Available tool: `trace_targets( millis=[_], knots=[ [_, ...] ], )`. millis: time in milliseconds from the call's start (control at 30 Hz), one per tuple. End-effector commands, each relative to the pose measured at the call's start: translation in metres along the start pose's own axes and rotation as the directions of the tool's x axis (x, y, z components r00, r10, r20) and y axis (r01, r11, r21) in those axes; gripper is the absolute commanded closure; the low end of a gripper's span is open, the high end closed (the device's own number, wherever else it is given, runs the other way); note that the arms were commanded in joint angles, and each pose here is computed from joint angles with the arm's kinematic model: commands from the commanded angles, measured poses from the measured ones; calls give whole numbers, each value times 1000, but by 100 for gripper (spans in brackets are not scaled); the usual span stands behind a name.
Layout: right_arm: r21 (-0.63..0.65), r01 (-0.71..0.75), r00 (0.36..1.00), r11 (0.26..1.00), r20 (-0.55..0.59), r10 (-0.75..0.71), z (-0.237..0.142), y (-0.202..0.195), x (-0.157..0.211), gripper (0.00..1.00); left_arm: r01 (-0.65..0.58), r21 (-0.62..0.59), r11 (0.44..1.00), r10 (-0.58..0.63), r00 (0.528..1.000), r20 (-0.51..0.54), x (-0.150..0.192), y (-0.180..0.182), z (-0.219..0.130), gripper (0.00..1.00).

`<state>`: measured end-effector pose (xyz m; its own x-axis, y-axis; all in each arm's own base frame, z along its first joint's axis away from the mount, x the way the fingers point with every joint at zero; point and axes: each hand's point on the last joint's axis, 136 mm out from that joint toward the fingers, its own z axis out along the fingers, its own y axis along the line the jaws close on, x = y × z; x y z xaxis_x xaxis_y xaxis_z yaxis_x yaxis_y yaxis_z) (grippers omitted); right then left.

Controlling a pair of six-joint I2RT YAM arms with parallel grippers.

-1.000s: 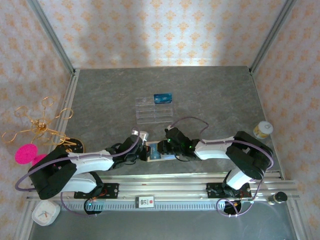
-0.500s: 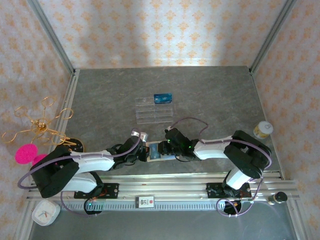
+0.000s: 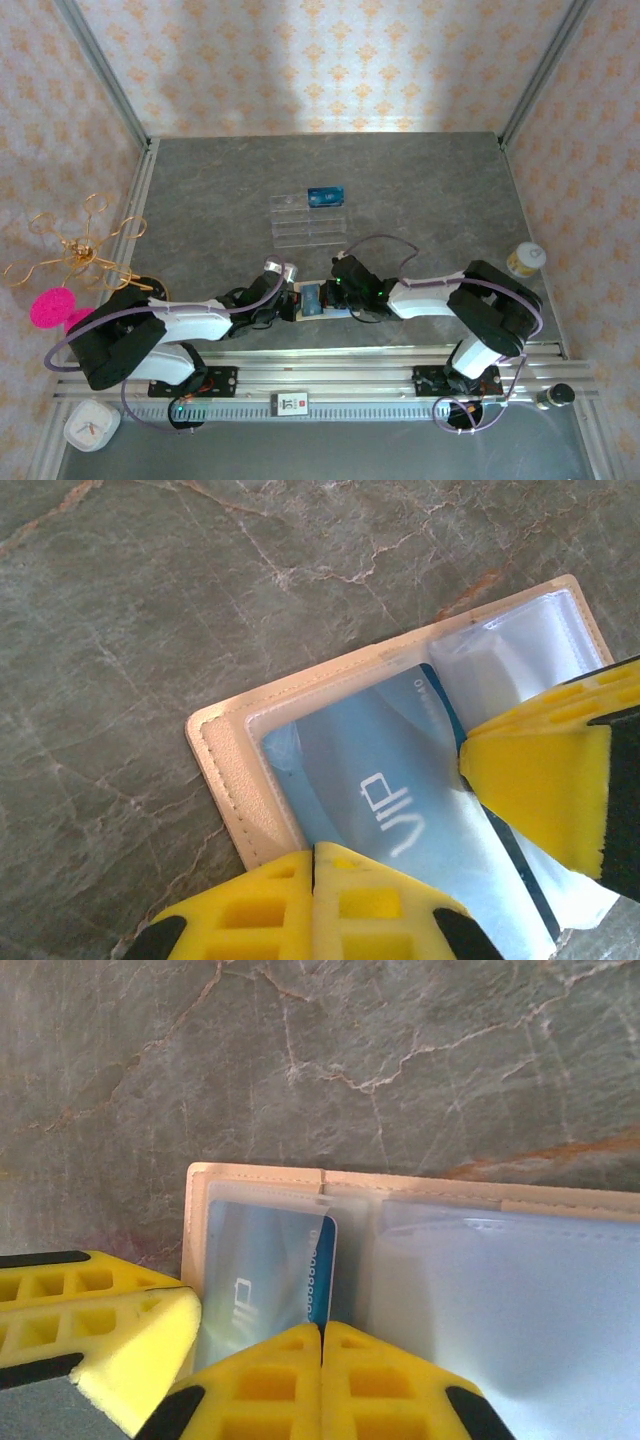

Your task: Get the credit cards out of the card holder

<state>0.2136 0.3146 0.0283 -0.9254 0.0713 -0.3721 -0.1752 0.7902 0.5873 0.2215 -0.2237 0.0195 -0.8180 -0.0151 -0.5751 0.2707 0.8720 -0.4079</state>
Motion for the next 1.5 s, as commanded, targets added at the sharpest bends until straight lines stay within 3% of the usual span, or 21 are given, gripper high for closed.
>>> trace_targets(
  millis=[0, 500, 700, 900, 1067, 1333, 1467],
  knots=[
    [24, -25, 999, 999, 33, 24, -6, -8, -1, 100, -24, -34, 999, 22, 998, -64, 18, 12, 4, 100],
    [56, -71, 995, 996, 67, 67, -20, -23, 0, 100, -20, 16, 1000, 20, 999, -35, 2, 3, 1, 100],
    [55, -46, 996, 997, 76, 41, -20, -21, -3, 100, -41, 115, 993, 32, 996, 79, -30, -31, -20, 97],
    [53, -48, 997, 997, 62, 45, -17, -23, 1, 100, -58, 150, 987, 59, 998, 0, -12, -45, 2, 98],
    [49, -56, 997, 997, 65, 53, -20, -26, 1, 100, -54, 54, 997, 57, 997, -54, 2, -25, 15, 100],
    [37, -65, 997, 997, 46, 63, -17, -29, 5, 100, -26, 79, 997, 25, 1000, 17, -12, -30, -2, 100],
    [28, -64, 997, 998, 39, 63, -16, -28, 6, 96, -36, 54, 998, 37, 999, -24, -1, -23, 6, 100]
  ],
)
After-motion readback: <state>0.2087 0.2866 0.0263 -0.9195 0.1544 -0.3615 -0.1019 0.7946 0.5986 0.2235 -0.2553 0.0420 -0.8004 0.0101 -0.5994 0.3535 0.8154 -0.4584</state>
